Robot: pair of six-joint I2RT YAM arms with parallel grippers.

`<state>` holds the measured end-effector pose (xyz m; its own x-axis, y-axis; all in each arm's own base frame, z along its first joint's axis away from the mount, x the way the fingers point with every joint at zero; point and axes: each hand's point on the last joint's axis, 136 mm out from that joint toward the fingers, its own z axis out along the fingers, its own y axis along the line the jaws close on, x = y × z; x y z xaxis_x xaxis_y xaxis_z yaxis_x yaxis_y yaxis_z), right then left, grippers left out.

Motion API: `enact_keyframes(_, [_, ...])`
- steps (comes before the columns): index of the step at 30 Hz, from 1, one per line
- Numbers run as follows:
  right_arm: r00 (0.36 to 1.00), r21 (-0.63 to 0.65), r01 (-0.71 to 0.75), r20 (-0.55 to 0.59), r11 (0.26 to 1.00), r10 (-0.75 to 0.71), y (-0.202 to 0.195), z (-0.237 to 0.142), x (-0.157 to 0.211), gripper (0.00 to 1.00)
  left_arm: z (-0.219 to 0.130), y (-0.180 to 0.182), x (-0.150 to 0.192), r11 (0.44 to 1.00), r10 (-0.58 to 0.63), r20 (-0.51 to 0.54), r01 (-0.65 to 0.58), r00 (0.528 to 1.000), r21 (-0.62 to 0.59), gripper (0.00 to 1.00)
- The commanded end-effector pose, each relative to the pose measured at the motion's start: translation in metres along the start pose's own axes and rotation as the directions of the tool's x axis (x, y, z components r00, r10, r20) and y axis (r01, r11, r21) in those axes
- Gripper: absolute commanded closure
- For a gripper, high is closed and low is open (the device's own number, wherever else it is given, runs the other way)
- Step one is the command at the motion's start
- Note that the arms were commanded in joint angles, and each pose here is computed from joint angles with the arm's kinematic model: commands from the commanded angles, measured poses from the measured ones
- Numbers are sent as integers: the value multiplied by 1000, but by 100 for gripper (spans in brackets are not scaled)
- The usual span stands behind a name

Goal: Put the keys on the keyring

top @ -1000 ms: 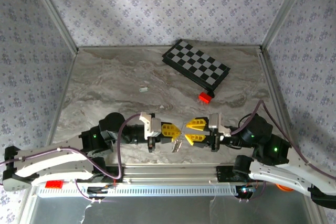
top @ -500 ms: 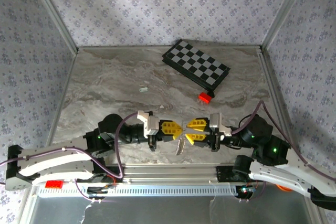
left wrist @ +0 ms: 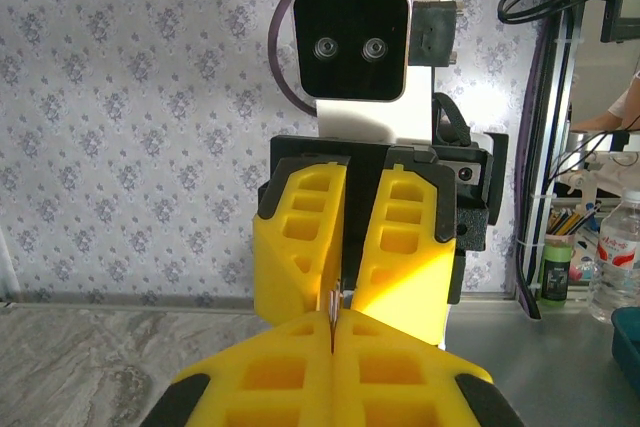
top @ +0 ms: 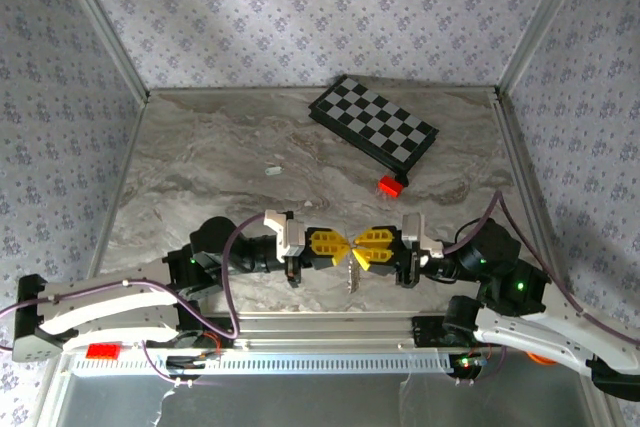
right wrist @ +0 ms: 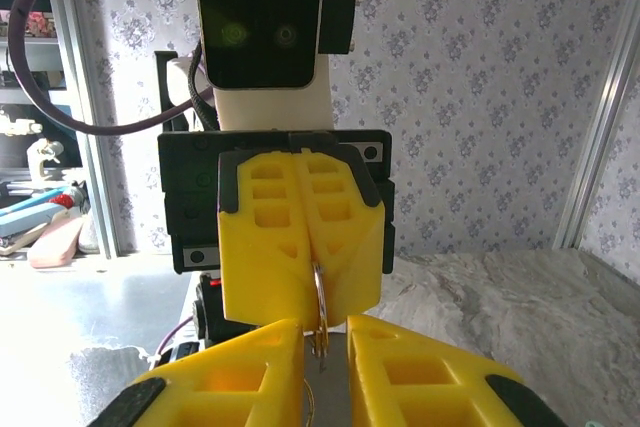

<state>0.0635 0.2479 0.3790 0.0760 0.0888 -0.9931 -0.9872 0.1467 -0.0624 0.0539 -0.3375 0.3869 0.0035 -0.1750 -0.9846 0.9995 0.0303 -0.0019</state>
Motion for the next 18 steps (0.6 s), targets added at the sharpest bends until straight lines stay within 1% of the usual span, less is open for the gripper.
enact_keyframes(1, [1000, -3, -4, 29, 1000, 4, 0, -1, -6, 85, -2, -1, -20, 1000, 11, 70, -12, 997, 7, 100])
enact_keyframes(9, [1000, 6, 1, 0, 1000, -1, -1, -2, -1, 100, 1, -2, -15, 1000, 8, 55, -9, 998, 16, 100])
enact_keyframes(12, [1000, 24, 11, -29, 1000, -10, -4, -4, 0, 100, 2, -1, -12, 1000, 8, 35, -9, 999, 11, 100])
enact_keyframes(14, [998, 35, 24, -60, 999, -22, -6, -5, 1, 100, 3, 1, -7, 1000, 17, -16, -17, 1000, 4, 99])
enact_keyframes(15, [997, 41, 31, -75, 999, -28, -7, -6, 1, 100, 3, 3, -3, 1000, 21, -49, -21, 999, -6, 95])
enact_keyframes(18, [990, 40, 49, -132, 998, -43, -7, -8, 5, 100, 0, 6, 7, 999, 27, -124, -31, 992, -26, 81])
